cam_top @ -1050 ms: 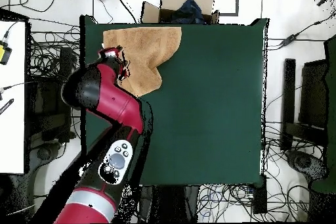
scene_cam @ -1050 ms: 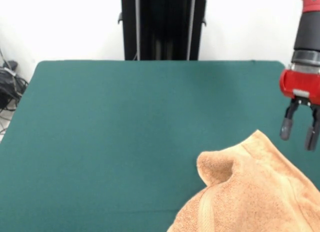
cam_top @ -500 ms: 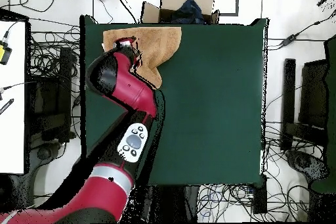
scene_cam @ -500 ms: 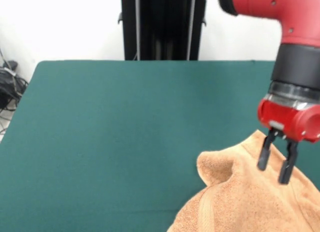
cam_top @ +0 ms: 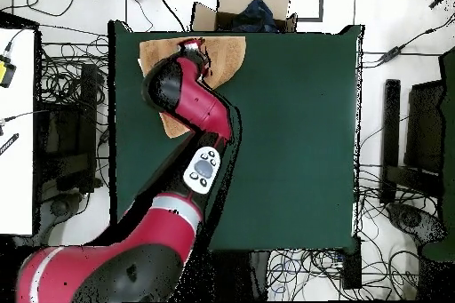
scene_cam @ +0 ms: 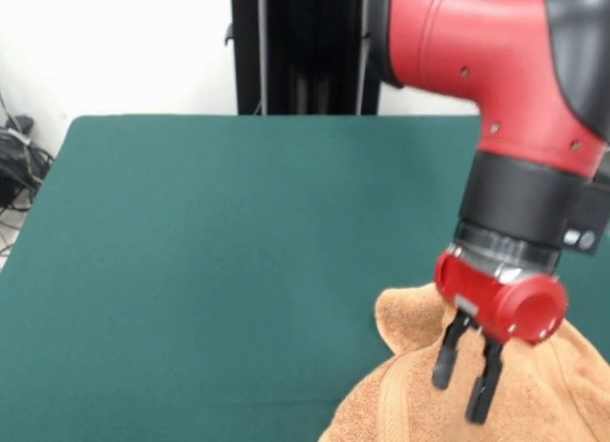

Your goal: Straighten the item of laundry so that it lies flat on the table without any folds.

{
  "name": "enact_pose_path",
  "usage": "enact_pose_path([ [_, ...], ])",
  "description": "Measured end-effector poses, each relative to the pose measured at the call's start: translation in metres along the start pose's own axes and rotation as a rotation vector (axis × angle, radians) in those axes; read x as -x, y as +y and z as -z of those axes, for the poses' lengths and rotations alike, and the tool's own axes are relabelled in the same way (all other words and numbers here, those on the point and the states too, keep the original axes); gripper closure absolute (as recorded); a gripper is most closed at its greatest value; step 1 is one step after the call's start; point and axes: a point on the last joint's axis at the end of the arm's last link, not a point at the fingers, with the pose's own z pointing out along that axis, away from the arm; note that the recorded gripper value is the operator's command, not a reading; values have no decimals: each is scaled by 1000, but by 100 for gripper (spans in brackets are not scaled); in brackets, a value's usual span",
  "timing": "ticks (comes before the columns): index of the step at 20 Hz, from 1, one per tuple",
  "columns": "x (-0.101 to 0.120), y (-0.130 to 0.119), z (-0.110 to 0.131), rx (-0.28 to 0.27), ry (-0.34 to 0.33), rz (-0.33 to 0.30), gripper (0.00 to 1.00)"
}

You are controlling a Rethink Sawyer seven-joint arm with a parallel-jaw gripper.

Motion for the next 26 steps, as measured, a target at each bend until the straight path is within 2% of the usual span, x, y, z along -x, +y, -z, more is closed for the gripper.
enact_pose_path([
  [6,10,-1,-36,8,-5,-4,0],
  [12,9,-11,-65,6,-3,2,0],
  [20,15,-29,-80,-10,8,53,0],
  [26,29,-45,-87,-16,25,129,0],
])
